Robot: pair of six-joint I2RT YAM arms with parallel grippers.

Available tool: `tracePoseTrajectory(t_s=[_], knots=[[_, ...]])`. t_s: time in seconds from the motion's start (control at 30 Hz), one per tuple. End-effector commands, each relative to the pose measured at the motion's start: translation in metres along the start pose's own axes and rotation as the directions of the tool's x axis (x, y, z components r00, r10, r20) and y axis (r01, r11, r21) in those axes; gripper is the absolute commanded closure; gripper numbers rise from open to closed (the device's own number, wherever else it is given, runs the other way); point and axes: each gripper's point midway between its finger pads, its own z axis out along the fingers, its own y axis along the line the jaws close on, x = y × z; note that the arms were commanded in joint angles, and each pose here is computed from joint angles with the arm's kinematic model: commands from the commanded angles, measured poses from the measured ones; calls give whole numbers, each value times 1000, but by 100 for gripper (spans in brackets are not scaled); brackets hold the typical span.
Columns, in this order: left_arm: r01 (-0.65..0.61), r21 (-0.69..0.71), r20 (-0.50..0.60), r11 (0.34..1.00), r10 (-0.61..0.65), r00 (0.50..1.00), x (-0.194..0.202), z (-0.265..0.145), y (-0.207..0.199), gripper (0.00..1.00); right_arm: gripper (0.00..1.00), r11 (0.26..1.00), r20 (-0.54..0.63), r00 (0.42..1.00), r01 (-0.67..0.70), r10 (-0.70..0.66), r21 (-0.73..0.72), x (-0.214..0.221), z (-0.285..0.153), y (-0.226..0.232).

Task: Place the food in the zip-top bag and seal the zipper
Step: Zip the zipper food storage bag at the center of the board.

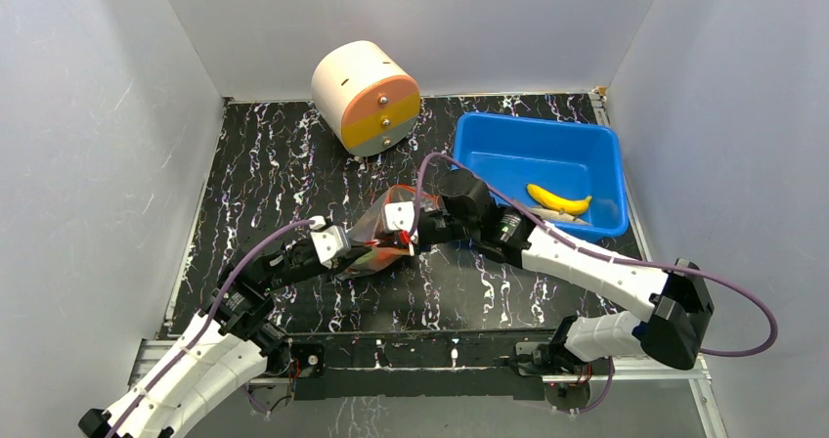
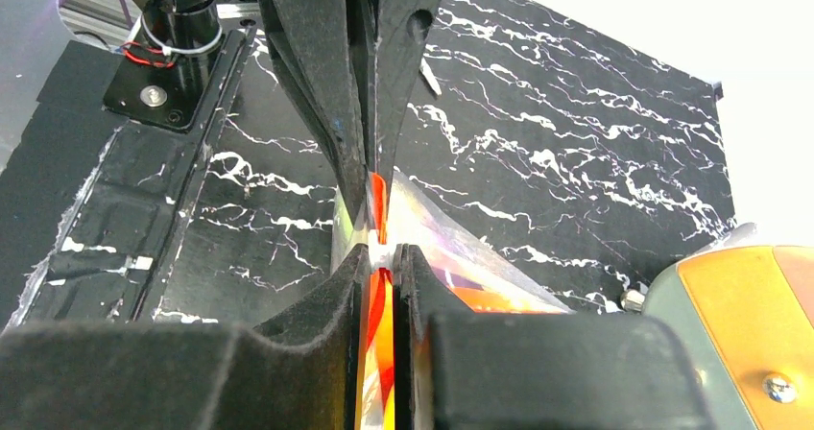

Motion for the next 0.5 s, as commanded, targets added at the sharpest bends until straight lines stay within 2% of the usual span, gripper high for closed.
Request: tracePoseTrajectory(t_s=[0.0, 0.33, 0.47], knots=[[-35, 25, 86, 999, 33, 996, -25, -5, -5, 100, 100, 995, -81, 997, 20, -12, 101, 8, -22, -20], [-24, 12, 107, 1000, 23, 994, -26, -6, -5, 100, 100, 993, -77, 997, 1, 8, 118, 9, -31, -20], [-19, 22, 121, 1000, 16, 993, -29, -3, -6, 98, 100, 995, -19, 1000, -9, 11, 103, -3, -29, -18]])
